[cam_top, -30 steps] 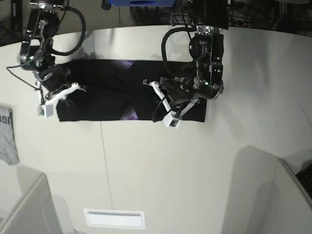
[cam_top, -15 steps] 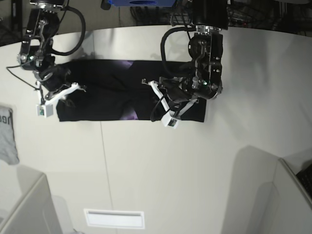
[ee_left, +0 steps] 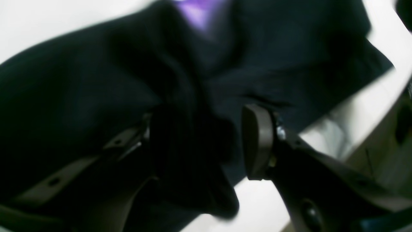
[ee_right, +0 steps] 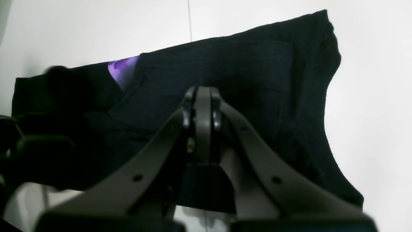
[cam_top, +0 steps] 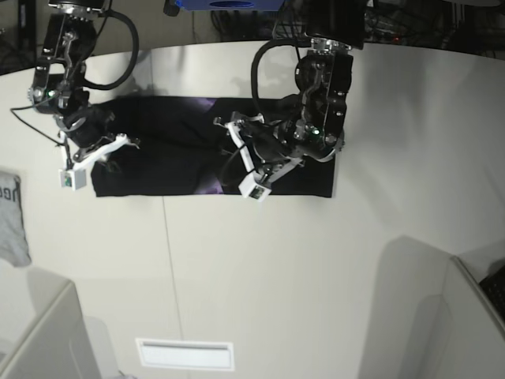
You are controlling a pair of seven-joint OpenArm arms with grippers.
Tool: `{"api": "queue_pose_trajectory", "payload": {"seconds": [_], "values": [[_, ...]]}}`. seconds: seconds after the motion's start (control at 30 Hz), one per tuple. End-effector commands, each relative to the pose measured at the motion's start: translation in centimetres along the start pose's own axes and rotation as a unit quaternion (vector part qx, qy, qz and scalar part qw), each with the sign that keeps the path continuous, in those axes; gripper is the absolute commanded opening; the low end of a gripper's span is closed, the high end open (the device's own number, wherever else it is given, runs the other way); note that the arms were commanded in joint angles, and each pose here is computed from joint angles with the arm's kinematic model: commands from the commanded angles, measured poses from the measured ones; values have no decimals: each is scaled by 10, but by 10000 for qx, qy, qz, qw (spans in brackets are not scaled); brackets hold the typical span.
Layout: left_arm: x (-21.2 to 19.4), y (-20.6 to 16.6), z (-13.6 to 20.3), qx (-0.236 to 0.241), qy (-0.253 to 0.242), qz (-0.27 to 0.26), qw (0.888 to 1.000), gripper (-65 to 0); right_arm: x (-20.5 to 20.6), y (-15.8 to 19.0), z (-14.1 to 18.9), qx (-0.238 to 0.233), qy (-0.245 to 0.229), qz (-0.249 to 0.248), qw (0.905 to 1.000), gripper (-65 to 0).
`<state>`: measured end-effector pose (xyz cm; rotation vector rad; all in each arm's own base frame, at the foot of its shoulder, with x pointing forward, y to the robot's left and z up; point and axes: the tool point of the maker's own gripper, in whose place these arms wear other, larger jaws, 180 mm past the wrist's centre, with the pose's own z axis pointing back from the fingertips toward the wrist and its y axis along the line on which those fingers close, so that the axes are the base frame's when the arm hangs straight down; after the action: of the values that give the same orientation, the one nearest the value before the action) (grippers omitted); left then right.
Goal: Fold the T-shirt properly
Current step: 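Move the left gripper inward along the strip and grasp its middle, then release the strip and move the left gripper back to its end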
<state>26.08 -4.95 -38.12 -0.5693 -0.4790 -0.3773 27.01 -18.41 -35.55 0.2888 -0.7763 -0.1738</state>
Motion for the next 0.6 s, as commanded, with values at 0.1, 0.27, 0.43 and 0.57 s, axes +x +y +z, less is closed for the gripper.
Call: {"api": "queue_pose_trajectory", "payload": {"seconds": [0.1, 0.27, 0.43, 0.57], "values": [[13, -30, -5, -325, -109, -394, 9986, -299, 13, 3, 4, 51, -225, 81, 9997, -650], [24, -30, 3, -282, -268, -477, 9981, -311, 15, 2, 4, 44, -251, 70, 9997, -650], [8, 59, 66, 860, -783, 268, 9928, -599, 29, -16, 11, -187, -593, -414, 9972, -650], [-23, 144, 126, 2010, -883, 881, 9716, -650, 45, -28, 14, -303, -526, -631, 9962, -554]]}}
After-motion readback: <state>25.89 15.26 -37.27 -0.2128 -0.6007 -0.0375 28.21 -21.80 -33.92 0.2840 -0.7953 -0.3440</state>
